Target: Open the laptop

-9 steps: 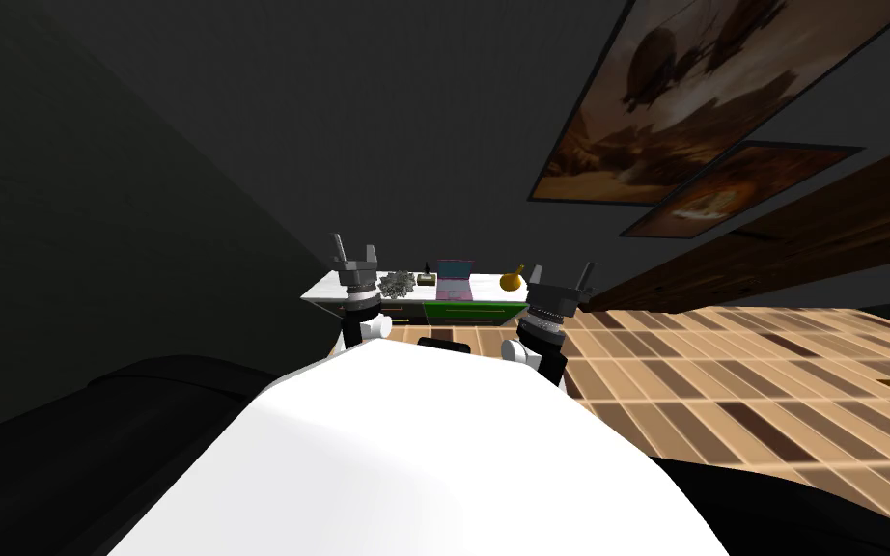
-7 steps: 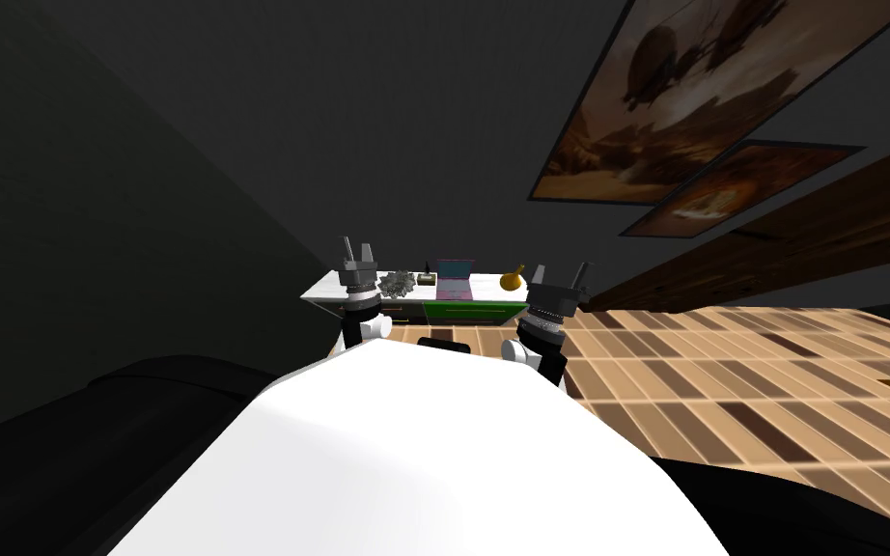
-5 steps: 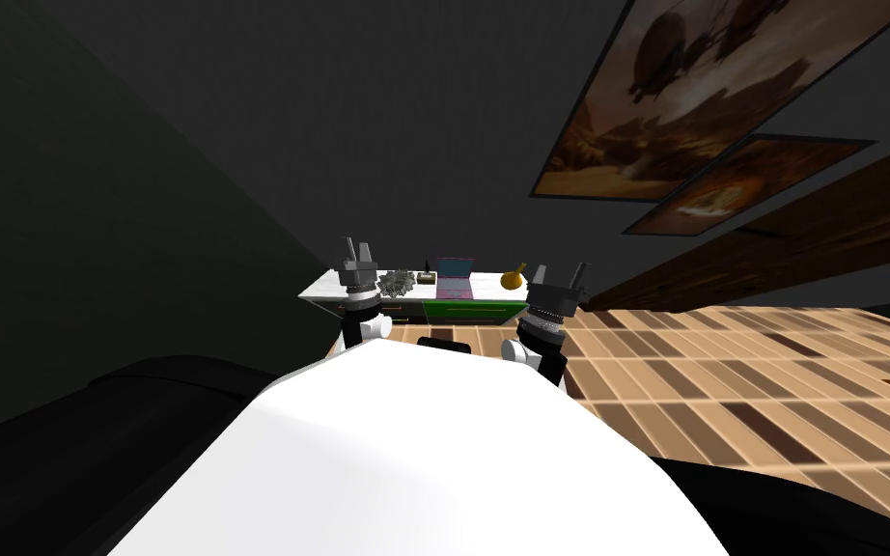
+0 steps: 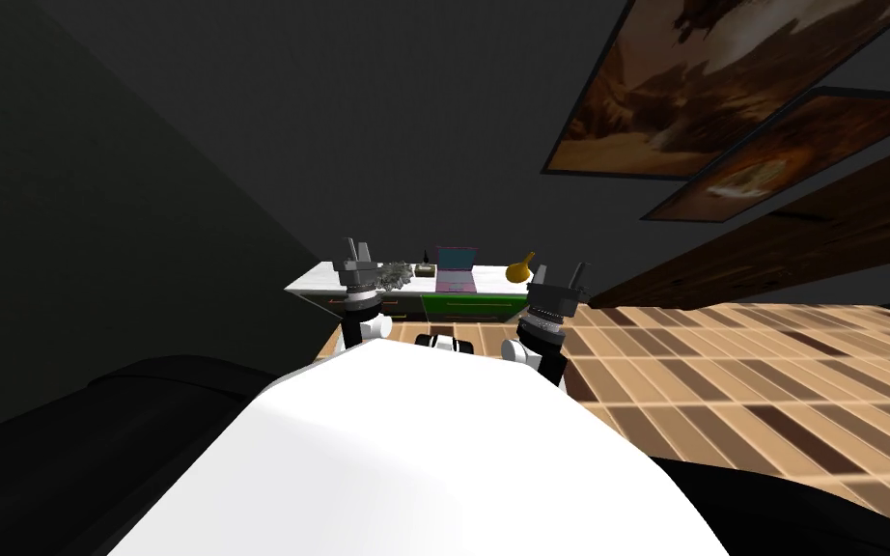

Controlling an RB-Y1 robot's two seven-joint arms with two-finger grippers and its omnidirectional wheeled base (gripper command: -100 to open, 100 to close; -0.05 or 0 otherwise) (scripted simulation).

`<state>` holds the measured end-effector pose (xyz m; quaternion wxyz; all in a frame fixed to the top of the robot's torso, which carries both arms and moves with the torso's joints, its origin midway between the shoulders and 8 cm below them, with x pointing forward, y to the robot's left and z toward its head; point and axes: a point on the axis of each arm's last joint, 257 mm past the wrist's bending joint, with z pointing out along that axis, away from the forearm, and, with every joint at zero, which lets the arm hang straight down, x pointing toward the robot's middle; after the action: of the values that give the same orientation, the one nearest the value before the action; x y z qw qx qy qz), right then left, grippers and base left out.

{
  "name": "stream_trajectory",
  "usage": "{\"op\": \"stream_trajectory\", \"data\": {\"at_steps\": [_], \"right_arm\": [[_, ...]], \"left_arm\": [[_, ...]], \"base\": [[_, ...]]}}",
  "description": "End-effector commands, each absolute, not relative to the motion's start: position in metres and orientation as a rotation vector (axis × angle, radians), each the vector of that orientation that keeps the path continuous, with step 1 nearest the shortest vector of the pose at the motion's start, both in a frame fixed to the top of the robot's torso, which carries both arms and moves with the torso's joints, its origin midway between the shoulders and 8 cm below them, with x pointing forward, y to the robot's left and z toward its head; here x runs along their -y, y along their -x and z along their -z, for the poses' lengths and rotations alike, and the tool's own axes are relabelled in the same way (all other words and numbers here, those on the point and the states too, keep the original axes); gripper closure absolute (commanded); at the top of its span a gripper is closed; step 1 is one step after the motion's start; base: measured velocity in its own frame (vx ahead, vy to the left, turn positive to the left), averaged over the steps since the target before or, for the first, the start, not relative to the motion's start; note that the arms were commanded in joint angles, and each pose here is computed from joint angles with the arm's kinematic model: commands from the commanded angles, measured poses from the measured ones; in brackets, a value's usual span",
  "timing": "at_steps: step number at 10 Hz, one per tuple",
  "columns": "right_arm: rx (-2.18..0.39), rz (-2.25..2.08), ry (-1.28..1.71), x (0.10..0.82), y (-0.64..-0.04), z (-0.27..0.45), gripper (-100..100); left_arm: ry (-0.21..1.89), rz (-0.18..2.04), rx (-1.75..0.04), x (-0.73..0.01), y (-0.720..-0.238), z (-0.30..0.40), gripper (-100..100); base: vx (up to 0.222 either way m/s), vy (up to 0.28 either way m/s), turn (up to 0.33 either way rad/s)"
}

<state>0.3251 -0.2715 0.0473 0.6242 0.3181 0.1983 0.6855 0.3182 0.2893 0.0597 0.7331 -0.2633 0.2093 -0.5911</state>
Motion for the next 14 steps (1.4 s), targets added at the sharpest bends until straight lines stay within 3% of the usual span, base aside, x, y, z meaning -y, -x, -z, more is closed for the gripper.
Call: {"op": "stream_trajectory", "data": {"at_steps": [1, 14], "right_arm": [[-0.506, -1.563, -0.707, 0.265, -0.329, -0.044, -100], [-1.010, -1.103, -0.422, 0.217, -0.409, 0.031, -100]], "left_arm": [[0.579, 1.300, -0.460, -0.289, -0.318, -0.060, 0], [0.580, 1.300, -0.461, -0.289, -0.318, -0.059, 0]], "base": [[0.008, 0.009, 0.017], [0.020, 0.063, 0.045]]}}
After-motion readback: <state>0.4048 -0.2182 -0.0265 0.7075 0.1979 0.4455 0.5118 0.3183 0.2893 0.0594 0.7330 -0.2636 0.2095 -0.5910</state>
